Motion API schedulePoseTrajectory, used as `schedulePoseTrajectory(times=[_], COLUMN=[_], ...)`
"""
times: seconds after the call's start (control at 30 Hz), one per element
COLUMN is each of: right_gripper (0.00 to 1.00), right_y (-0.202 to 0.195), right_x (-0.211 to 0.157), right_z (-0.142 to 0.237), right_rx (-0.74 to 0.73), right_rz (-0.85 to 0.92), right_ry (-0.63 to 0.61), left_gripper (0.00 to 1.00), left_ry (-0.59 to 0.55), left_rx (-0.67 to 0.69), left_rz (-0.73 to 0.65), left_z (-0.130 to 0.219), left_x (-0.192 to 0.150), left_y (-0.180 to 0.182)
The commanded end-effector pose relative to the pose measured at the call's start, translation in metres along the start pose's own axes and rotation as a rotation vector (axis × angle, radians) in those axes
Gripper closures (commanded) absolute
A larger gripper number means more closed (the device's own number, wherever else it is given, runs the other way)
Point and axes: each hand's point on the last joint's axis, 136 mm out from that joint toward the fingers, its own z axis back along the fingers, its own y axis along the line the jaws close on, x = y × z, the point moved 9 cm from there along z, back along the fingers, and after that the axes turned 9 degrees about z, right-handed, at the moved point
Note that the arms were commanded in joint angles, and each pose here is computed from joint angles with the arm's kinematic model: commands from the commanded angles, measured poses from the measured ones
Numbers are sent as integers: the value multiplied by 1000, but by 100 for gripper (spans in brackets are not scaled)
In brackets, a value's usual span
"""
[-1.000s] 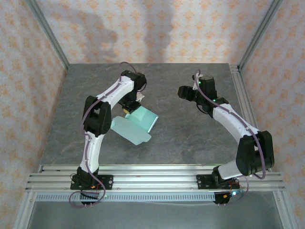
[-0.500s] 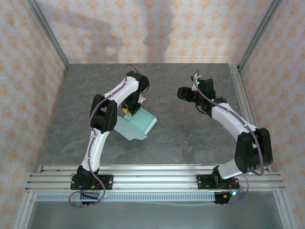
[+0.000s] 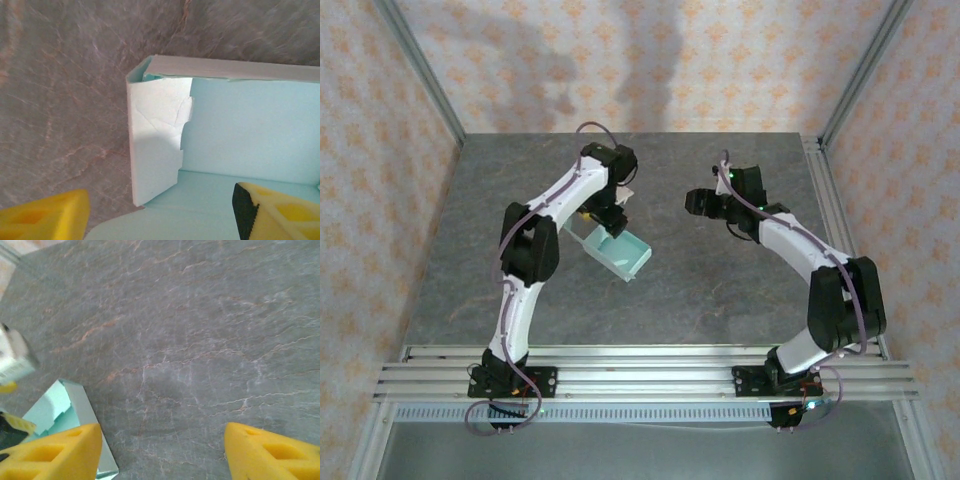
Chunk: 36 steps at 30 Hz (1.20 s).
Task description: Fold the paper box
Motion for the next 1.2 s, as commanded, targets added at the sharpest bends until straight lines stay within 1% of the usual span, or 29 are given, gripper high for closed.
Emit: schedulePoseTrajectory(times=[0.0, 0.1, 0.13, 0.23, 0.3, 0.33, 0.4, 0.43, 0.53, 0.63, 0.7, 0.77, 0.83, 0.93, 1.0, 1.07, 1.17], right_gripper=[34, 33, 32, 31, 31, 31, 31, 31, 30, 30, 30, 30, 32, 36, 38, 40, 44], right_y=[14, 21, 24, 37, 46, 49, 62, 66, 89, 111, 121, 127, 126, 118, 107, 95, 73], right_x=[8, 10, 11, 13, 14, 15, 14, 13, 3, -9, -18, -25, -28, -27, -24, -20, -18], right_z=[-8, -19, -24, -42, -55, -62, -76, -84, -106, -125, -137, -148, -158, -162, -159, -151, -136], right_rx=[99, 142, 145, 127, 107, 96, 83, 65, 58, 64, 45, -5, -66, -173, -276, -344, -395], right_rz=[113, 204, 240, 340, 372, 374, 382, 379, 405, 434, 457, 466, 433, 393, 384, 353, 264], right_ry=[6, 51, 72, 126, 144, 150, 165, 176, 218, 255, 281, 309, 321, 312, 306, 298, 272], left_gripper=[17, 11, 9, 2, 0, 0, 0, 0, 0, 0, 0, 0, 0, 0, 0, 0, 0], left_ry=[-240, -436, -512, -689, -755, -778, -832, -853, -909, -953, -966, -963, -944, -922, -915, -913, -908], left_rx=[-34, -25, -17, -12, -7, 39, 151, 185, 185, 164, 153, 148, 147, 133, 118, 103, 61], left_rz=[87, 187, 236, 404, 509, 571, 655, 700, 805, 873, 896, 912, 912, 892, 875, 862, 834], left_z=[48, 78, 92, 113, 117, 116, 114, 111, 103, 88, 78, 70, 62, 59, 58, 58, 55], left_x=[-1, -10, -18, -41, -61, -74, -99, -112, -151, -181, -196, -205, -209, -207, -203, -199, -189], left_y=[3, 11, 16, 32, 46, 55, 68, 73, 83, 85, 84, 83, 82, 80, 79, 78, 75])
